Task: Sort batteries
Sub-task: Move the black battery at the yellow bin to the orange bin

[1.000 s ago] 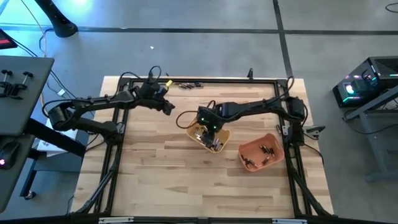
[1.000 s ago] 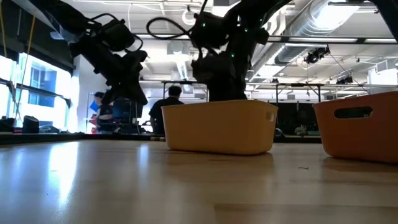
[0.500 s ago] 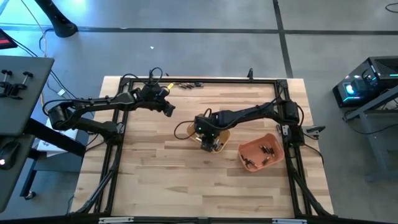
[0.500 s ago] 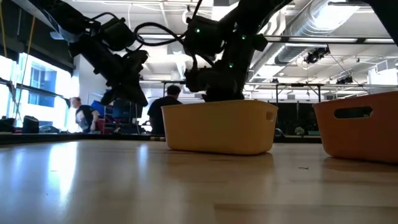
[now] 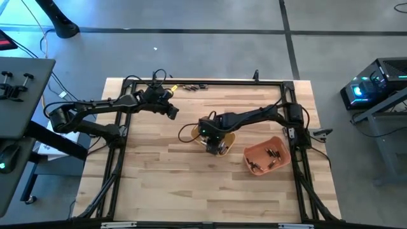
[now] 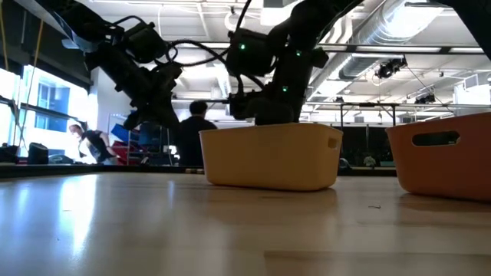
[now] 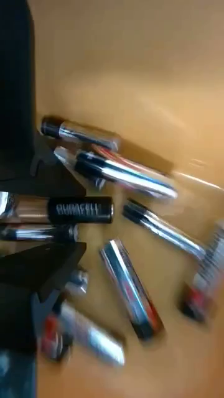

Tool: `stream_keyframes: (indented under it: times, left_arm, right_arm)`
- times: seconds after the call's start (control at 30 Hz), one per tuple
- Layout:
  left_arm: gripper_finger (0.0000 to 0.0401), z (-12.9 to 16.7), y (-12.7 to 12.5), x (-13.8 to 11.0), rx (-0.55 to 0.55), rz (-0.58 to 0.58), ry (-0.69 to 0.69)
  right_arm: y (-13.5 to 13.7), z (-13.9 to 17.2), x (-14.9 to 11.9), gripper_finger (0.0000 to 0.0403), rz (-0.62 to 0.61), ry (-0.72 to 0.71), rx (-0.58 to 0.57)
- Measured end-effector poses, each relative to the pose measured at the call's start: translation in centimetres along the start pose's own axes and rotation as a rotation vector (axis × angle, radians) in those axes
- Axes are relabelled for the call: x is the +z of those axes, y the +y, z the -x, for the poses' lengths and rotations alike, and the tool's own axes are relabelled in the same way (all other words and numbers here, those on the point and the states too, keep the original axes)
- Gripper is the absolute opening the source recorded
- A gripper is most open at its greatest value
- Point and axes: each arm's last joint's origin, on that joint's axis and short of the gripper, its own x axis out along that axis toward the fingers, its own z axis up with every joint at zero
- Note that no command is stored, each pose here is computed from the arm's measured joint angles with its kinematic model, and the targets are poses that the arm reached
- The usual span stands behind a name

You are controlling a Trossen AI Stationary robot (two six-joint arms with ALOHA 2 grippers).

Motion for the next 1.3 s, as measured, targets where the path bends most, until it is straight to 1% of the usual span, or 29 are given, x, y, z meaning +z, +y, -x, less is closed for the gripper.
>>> stream_keyframes:
  times: [0.07, 0.23, 0.3, 0.37, 0.43, 0.5, 0.53, 0.57, 0.6, 0.67, 0.87, 1.07, 1.23, 1.3]
  left_arm:
    - [0.0, 0.0, 0.0, 0.0, 0.0, 0.001, 0.001]
    - [0.0, 0.0, 0.0, -0.1, 0.003, 0.002, 0.008]
    - [0.0, 0.0, 0.1, -0.1, 0.005, 0.003, 0.012]
    - [0.0, 0.0, 0.1, -0.1, 0.008, 0.004, 0.017]
    - [0.0, 0.0, 0.1, -0.2, 0.01, 0.005, 0.021]
    - [0.0, 0.0, 0.1, -0.2, 0.01, 0.004, 0.019]
    - [0.0, 0.0, 0.1, -0.2, 0.01, 0.004, 0.019]
    - [0.0, 0.0, 0.1, -0.2, 0.011, 0.004, 0.019]
    - [0.0, 0.0, 0.1, -0.2, 0.014, 0.004, 0.018]
    - [0.0, 0.0, 0.2, -0.1, 0.026, 0.004, 0.011]
    - [0.0, 0.0, 0.2, -0.1, 0.037, 0.005, 0.005]
    - [0.0, 0.0, 0.2, -0.1, 0.038, 0.005, 0.008]
    - [0.0, 0.0, 0.2, -0.2, 0.039, 0.006, 0.01]
    - [0.0, 0.0, 0.2, -0.2, 0.039, 0.005, 0.01]
  right_arm:
    - [0.0, -0.6, -0.1, 0.0107, 0.0, 0.023, 0.029]
    - [0.0, -1.3, -0.2, 0.0109, 0.006, 0.031, 0.027]
    - [0.0, -1.3, -0.2, 0.0113, 0.041, 0.031, 0.027]
    - [-0.1, -1.4, -0.2, 0.0108, 0.067, 0.037, 0.023]
    - [-0.1, -1.4, -0.3, 0.0086, 0.07, 0.045, 0.011]
    - [-0.1, -1.3, -0.3, 0.0054, 0.074, 0.038, -0.007]
    - [0.0, -1.2, -0.1, 0.0029, 0.078, 0.024, -0.008]
    - [-0.1, -1.3, -0.1, 0.0012, 0.075, 0.022, -0.006]
    - [-0.1, -1.3, -0.1, 0.0006, 0.072, 0.021, -0.008]
    - [-0.3, -1.3, -0.1, 0.0001, 0.058, 0.03, -0.029]
    - [0.0, -0.8, 0.7, 0.0001, 0.057, 0.014, -0.016]
    - [-0.5, 0.0, 1.5, 0.0001, 0.023, 0.004, -0.029]
    - [-1.1, 2.4, 2.5, 0.0, -0.007, -0.055, -0.027]
    - [-1.3, 3.5, 2.8, 0.0, -0.016, -0.078, 0.002]
